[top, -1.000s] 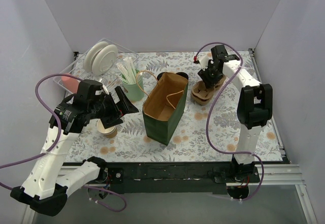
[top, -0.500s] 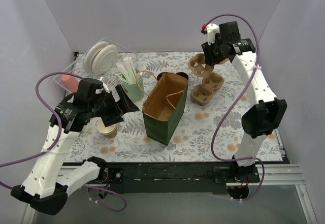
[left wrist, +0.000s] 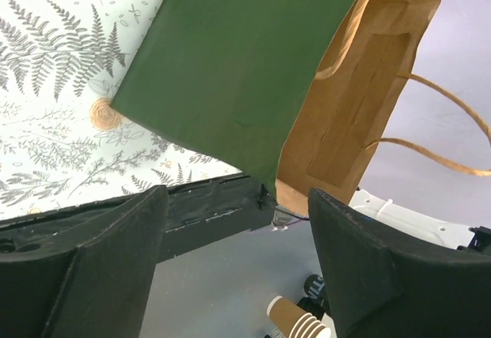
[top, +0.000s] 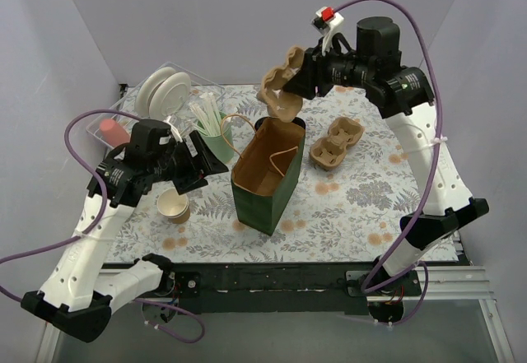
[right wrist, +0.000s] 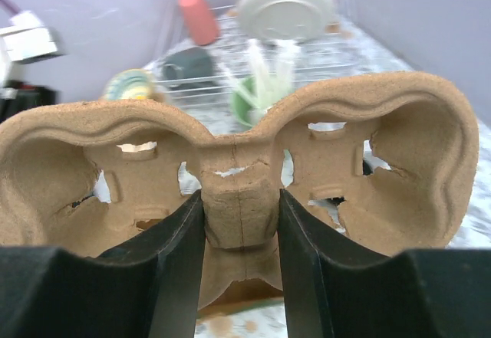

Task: Pack the takeout coffee

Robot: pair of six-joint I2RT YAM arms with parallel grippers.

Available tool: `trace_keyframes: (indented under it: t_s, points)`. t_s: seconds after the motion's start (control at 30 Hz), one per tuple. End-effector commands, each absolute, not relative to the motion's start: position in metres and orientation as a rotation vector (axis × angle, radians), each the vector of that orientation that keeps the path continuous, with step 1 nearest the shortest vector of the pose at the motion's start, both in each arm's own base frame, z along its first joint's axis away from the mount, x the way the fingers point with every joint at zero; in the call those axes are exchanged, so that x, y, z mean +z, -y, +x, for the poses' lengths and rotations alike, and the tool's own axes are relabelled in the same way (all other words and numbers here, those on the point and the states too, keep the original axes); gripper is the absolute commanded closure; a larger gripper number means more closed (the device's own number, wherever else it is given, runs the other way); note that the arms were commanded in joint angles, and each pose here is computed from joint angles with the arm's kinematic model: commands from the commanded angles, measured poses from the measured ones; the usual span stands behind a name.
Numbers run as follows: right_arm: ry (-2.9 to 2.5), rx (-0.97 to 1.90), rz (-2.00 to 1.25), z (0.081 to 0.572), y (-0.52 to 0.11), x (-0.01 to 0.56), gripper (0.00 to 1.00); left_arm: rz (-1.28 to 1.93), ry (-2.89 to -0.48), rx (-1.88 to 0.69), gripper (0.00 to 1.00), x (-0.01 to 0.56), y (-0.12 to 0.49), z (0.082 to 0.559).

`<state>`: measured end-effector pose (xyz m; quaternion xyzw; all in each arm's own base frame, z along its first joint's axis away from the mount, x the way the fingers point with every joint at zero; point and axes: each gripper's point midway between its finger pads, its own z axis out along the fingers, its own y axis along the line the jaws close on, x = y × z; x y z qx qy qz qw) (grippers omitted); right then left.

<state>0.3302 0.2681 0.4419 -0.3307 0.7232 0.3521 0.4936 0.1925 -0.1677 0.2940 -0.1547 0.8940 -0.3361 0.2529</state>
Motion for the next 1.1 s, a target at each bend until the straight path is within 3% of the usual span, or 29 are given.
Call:
trace_keyframes:
  t_s: [0.0, 0.7, 1.07]
  points:
    - [-1.755, 1.129, -0.845, 0.292, -0.303, 0.445, 0.56, -0.362, -2.360, -0.977, 0.29, 0.313, 0.177, 0.205]
    - [-1.964, 1.315, -0.856, 0.254, -0.308, 0.401, 0.59, -0.344, -2.358, -1.076, 0.42, 0.296, 0.197, 0.221]
    - [-2.009, 1.285, -0.787, 0.261, -0.314, 0.389, 0.59, -0.300, -2.355, -1.077, 0.58, 0.291, 0.200, 0.223]
